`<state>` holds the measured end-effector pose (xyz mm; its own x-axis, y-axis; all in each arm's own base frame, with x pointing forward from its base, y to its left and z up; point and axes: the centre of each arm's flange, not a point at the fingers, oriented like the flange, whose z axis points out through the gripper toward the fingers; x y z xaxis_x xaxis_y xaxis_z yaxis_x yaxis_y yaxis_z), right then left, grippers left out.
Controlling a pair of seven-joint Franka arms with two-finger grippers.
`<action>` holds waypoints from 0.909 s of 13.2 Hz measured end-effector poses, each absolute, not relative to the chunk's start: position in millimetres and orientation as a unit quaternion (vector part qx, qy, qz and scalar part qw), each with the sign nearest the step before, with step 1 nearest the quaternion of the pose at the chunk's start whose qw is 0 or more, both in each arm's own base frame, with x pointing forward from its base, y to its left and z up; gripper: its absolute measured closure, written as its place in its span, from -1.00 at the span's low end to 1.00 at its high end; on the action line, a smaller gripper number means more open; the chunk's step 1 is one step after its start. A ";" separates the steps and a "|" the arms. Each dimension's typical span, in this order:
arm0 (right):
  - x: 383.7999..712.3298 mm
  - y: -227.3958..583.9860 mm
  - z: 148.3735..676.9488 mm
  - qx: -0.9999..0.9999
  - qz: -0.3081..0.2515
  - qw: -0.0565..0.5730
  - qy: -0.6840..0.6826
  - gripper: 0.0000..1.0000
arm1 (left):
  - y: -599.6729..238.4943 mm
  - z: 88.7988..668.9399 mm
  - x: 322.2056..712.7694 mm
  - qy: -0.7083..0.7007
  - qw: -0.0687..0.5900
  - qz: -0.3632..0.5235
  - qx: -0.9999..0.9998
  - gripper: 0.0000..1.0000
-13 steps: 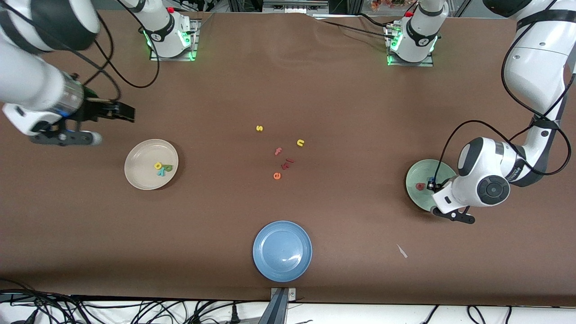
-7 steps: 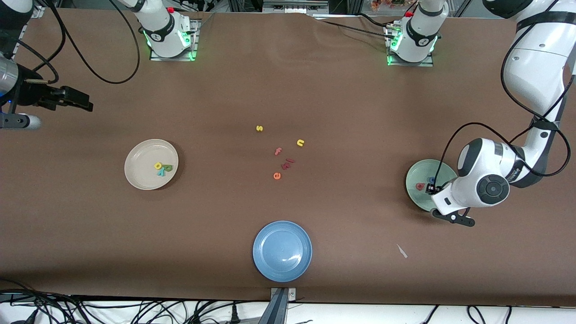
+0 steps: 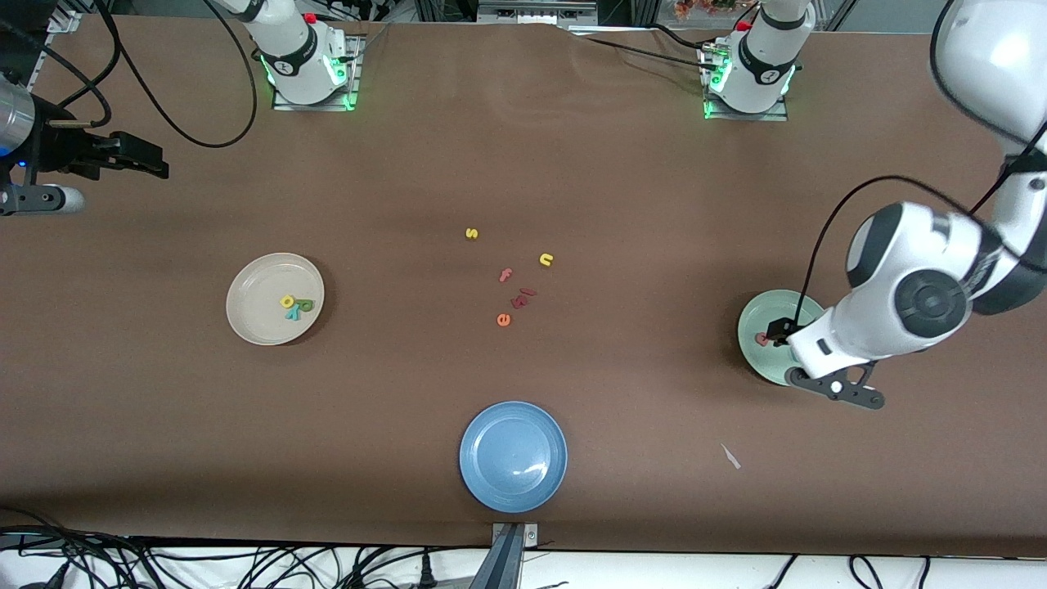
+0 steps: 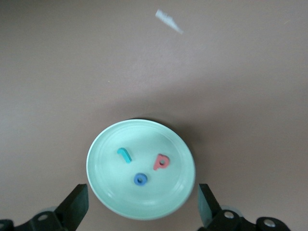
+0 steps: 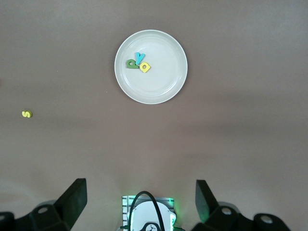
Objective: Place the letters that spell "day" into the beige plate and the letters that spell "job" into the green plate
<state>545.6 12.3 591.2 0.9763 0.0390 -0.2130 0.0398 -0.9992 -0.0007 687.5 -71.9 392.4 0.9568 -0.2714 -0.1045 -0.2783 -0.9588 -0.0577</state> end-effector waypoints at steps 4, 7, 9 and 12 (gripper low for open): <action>554.2 8.4 595.9 0.995 -0.074 0.029 0.059 -1.00 | -51.0 483.8 684.9 0.096 0.002 0.046 -0.994 -1.00; 558.4 9.3 597.4 0.996 -0.058 0.031 0.068 -1.00 | -50.7 528.7 680.3 0.089 0.003 0.024 -0.996 -1.00; 561.6 9.9 598.5 0.996 -0.047 0.031 0.069 -1.00 | -59.7 560.1 667.6 0.079 0.013 0.010 -0.997 -1.00; 562.6 10.2 598.5 0.996 -0.044 0.031 0.069 -1.00 | -51.5 578.5 645.1 0.053 -0.022 0.020 -0.998 -1.00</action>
